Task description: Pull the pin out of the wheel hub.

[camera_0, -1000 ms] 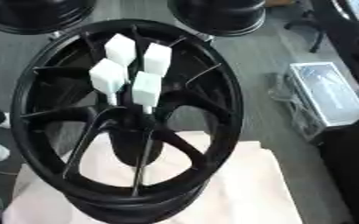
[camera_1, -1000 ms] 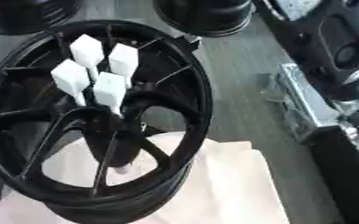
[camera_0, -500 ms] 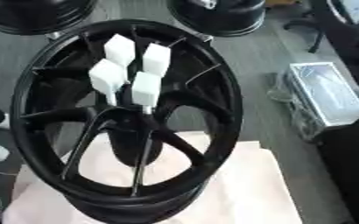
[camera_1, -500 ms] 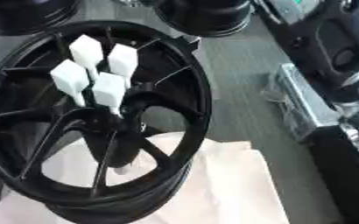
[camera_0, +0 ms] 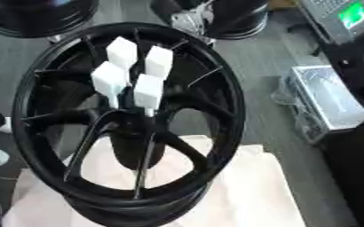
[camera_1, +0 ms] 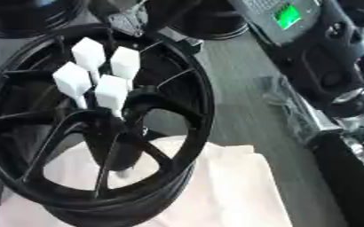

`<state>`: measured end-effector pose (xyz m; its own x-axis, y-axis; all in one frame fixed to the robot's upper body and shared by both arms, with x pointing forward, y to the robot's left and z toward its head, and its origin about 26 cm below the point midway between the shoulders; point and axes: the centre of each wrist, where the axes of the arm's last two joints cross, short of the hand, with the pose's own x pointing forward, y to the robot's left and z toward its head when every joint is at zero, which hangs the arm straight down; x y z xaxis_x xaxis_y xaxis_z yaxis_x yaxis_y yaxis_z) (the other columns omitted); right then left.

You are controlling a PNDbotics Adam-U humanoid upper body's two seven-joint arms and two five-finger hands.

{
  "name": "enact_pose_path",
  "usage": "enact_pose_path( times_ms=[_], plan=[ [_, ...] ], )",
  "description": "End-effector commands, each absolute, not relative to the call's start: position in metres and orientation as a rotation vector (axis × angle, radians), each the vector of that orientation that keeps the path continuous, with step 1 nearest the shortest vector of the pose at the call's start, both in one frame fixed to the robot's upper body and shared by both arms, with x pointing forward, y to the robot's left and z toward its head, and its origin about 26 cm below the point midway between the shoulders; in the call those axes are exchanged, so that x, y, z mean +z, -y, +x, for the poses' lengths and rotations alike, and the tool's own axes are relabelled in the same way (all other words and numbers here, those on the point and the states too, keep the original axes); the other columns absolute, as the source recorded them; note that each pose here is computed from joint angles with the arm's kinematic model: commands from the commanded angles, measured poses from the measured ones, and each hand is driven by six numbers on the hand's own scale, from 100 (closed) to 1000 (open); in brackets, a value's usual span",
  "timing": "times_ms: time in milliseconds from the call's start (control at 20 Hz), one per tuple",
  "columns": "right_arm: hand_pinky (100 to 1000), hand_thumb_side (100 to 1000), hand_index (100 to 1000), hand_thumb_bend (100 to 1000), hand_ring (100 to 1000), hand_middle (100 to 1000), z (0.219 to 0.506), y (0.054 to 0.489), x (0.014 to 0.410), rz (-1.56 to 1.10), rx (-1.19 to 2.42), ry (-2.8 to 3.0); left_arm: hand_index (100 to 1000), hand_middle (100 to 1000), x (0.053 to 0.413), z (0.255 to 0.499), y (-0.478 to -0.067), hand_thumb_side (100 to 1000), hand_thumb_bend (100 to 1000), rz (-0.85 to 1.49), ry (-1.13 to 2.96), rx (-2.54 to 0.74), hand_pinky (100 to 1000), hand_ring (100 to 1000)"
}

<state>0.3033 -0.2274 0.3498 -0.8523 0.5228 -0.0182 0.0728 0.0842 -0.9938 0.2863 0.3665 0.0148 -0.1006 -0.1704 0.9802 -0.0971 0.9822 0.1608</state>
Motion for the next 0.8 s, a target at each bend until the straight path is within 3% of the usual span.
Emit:
enact_pose_path(
  times_ms=[50, 400, 550, 800],
  plan=[
    [765, 220, 878, 100, 734, 725, 0.308, 0.231, 0.351, -0.657, 1.84, 1.977, 820, 986, 0.021, 0.286, -0.375, 927, 131, 0.241, 1.683, -0.081, 907, 972],
    [764, 263, 880, 100, 743, 727, 0.322, 0.235, 0.34, -0.69, 1.881, 1.888, 820, 986, 0.017, 0.283, -0.377, 938, 133, 0.252, 1.664, -0.083, 906, 971],
    [760, 326, 879, 100, 733, 716, 0.327, 0.235, 0.335, -0.656, 1.921, 1.852, 820, 986, 0.015, 0.283, -0.377, 942, 134, 0.254, 1.656, -0.085, 906, 971],
    [752, 277, 865, 100, 705, 700, 0.328, 0.233, 0.333, -0.486, 1.956, 1.831, 820, 985, 0.013, 0.283, -0.377, 948, 135, 0.251, 1.648, -0.091, 906, 971]
  ],
)
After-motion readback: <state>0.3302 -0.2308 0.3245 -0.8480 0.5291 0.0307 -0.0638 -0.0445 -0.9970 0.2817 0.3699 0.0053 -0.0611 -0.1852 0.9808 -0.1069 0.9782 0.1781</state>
